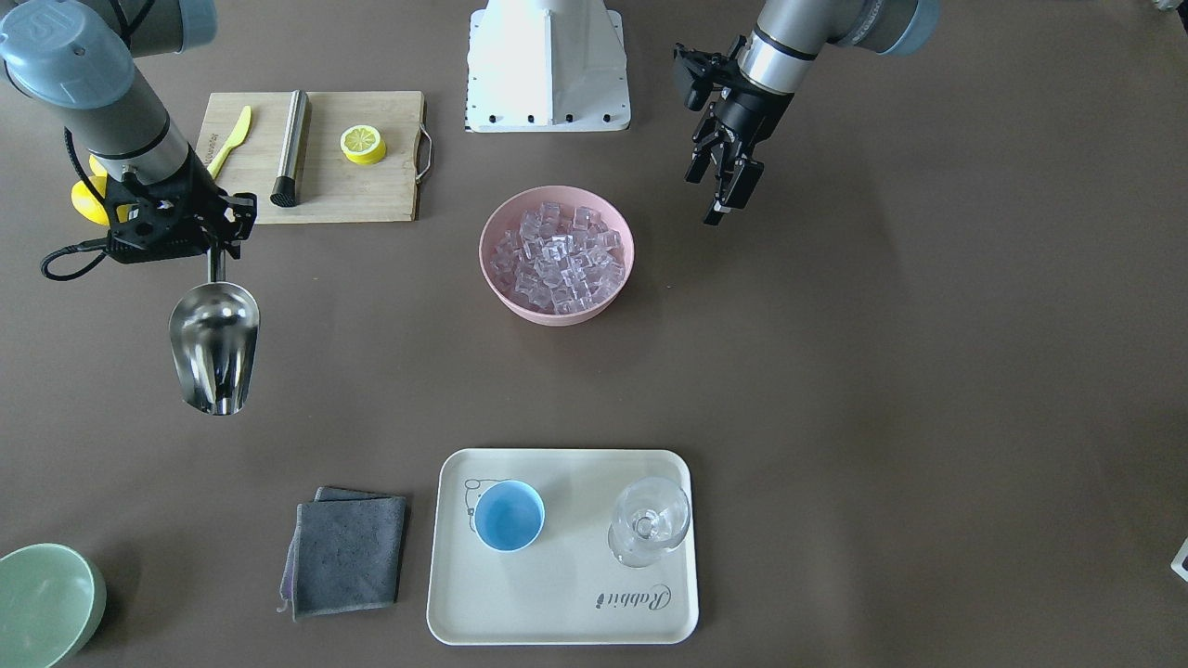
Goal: Put ice in cup with scoop
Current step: 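Lift the scoop with the right gripper while the left gripper holds the bowl rim, then swing the held scoop over the pink bowl with the right arm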
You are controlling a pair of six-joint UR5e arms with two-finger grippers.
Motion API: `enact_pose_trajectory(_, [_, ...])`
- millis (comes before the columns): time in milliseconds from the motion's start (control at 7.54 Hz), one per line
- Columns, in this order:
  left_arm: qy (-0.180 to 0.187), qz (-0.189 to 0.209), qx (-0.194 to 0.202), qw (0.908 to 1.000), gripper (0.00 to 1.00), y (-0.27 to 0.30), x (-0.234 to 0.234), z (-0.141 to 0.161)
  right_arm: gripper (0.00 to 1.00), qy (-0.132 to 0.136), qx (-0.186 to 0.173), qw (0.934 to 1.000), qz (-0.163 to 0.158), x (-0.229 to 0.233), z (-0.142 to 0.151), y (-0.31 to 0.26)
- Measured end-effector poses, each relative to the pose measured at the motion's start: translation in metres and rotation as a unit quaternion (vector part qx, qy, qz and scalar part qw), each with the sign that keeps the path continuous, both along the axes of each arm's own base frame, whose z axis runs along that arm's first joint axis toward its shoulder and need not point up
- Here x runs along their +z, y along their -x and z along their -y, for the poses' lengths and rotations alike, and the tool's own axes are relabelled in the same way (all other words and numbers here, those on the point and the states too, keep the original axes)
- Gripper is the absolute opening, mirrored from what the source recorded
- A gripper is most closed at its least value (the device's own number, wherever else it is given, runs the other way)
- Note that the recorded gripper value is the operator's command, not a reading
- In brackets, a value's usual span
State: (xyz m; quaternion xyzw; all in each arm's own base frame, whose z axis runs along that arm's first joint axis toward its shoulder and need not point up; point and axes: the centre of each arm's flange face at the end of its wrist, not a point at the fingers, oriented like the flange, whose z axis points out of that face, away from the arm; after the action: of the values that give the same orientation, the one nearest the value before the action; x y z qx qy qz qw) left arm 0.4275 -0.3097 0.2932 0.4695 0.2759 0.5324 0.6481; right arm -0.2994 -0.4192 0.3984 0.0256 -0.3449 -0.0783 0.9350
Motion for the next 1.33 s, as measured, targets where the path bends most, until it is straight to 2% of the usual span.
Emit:
enact_pose_trajectory(265, [0.043,-0.026,0.022,0.9985,0.98,-0.006,-0.01,-0.017,0.0,-0.064,-0.025,0.9974,-0.021,-0.002,0.026,-0.037])
enact_pose_trajectory(398, [0.05,-0.032,0.031,0.9978,0.98,-0.011,-0.016,-0.023,0.0,-0.08,-0.036,0.9958,-0.028,0.002,0.034,-0.047])
enact_pose_trajectory(663, [0.055,-0.031,0.047,0.9969,0.98,-0.022,-0.015,-0.036,0.0,-0.083,-0.071,0.9929,-0.048,-0.004,0.044,-0.048])
enact_pose_trajectory(928, [0.059,-0.022,0.052,0.9966,0.98,-0.032,-0.005,-0.04,0.0,-0.082,-0.136,0.9845,-0.076,-0.036,0.056,-0.039])
enact_pose_trajectory(1326, [0.061,-0.02,0.044,0.997,0.98,-0.048,0.001,-0.021,0.0,-0.089,-0.181,0.9758,-0.084,-0.094,0.063,-0.025])
